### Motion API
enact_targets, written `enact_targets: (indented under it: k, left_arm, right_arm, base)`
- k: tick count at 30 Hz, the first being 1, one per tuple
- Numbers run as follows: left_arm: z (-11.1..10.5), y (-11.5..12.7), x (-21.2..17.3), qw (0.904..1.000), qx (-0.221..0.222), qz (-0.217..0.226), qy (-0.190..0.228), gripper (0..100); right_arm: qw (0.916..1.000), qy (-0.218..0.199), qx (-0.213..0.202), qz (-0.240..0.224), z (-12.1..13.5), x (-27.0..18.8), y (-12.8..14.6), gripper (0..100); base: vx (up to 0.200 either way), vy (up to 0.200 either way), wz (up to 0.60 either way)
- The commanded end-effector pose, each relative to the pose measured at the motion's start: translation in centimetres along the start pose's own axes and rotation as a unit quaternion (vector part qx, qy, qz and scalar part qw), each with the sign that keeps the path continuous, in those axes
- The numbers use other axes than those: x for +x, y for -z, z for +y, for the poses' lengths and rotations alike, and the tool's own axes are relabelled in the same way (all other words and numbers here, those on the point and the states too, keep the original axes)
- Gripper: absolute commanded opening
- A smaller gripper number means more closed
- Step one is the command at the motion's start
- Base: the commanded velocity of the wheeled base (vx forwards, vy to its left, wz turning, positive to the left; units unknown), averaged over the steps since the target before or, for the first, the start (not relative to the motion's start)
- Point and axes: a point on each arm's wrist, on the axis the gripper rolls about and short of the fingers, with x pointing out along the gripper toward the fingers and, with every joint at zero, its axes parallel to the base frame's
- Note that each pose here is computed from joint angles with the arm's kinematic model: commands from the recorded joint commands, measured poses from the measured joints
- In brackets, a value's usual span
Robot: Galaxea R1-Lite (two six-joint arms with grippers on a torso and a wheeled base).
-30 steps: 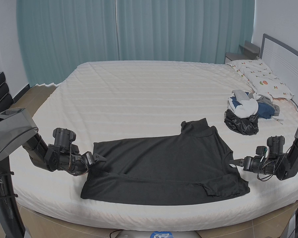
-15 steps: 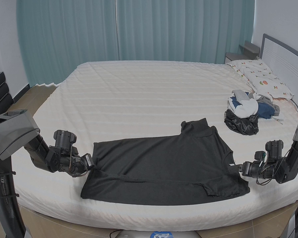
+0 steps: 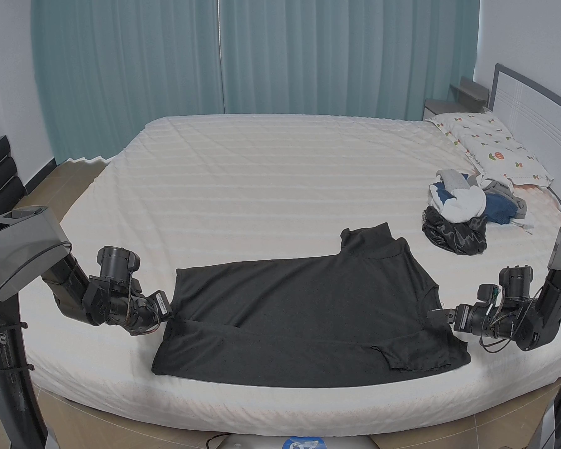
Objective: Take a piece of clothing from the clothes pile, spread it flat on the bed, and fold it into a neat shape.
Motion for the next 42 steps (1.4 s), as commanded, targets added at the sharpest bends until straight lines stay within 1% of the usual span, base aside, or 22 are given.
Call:
enact_targets:
  k: [1, 3, 7, 11, 17, 21, 27, 28, 35, 37, 42]
  left_arm:
    - [-0.1, 0.0, -0.2, 1.0000, -0.001, -0.002, 0.001, 0]
    - [-0.1, 0.0, -0.1, 1.0000, -0.002, -0.001, 0.000, 0]
    - [0.0, 0.1, 0.0, 1.0000, -0.004, 0.002, -0.001, 0]
    - [0.1, 0.1, 0.1, 1.0000, -0.004, 0.003, -0.002, 0]
    - [0.1, 0.2, 0.1, 1.0000, -0.004, 0.003, -0.002, 0]
    - [0.2, 0.2, 0.2, 1.0000, -0.005, 0.005, -0.003, 0]
    - [0.1, 0.2, 0.2, 1.0000, -0.004, 0.005, -0.003, 0]
    - [0.2, 0.2, 0.2, 1.0000, -0.005, 0.005, -0.003, 0]
    - [0.2, 0.2, 0.2, 1.0000, -0.005, 0.005, -0.003, 0]
    - [0.2, 0.3, 0.3, 1.0000, -0.004, 0.006, -0.003, 0]
    - [0.2, 0.4, 0.5, 1.0000, -0.002, 0.008, -0.005, 0]
  right_arm:
    - [0.9999, -0.002, 0.001, 0.012, -0.2, 0.8, 1.0, 100]
    - [0.9999, -0.003, 0.000, 0.010, -0.2, 1.0, 1.2, 100]
    - [0.9999, -0.008, 0.012, 0.006, -0.1, 1.1, 1.4, 100]
    - [0.9999, -0.011, 0.007, -0.003, -0.3, 1.5, 1.5, 100]
    - [0.9999, -0.014, 0.004, -0.002, -0.5, 2.6, 2.2, 100]
    - [0.9998, -0.016, -0.001, -0.011, -0.5, 2.7, 2.1, 100]
    - [0.9999, -0.012, 0.002, -0.008, -0.8, 2.9, 2.3, 100]
    - [0.9999, -0.011, 0.003, -0.006, -0.8, 3.0, 2.4, 0]
    - [0.9999, -0.008, 0.005, -0.010, -1.1, 2.8, 2.3, 0]
    - [0.9999, -0.005, 0.011, -0.010, -1.5, 2.5, 2.3, 0]
    - [0.9997, -0.004, 0.012, -0.020, -1.7, 2.3, 1.9, 0]
  base:
    - [0.000, 0.000, 0.00]
    - [0.000, 0.000, 0.00]
    - [0.000, 0.000, 0.00]
    - [0.000, 0.000, 0.00]
    - [0.000, 0.000, 0.00]
    - [0.000, 0.000, 0.00]
    - [0.000, 0.000, 0.00]
    - [0.000, 0.000, 0.00]
    - [0.000, 0.000, 0.00]
    - [0.000, 0.000, 0.00]
    - [0.000, 0.000, 0.00]
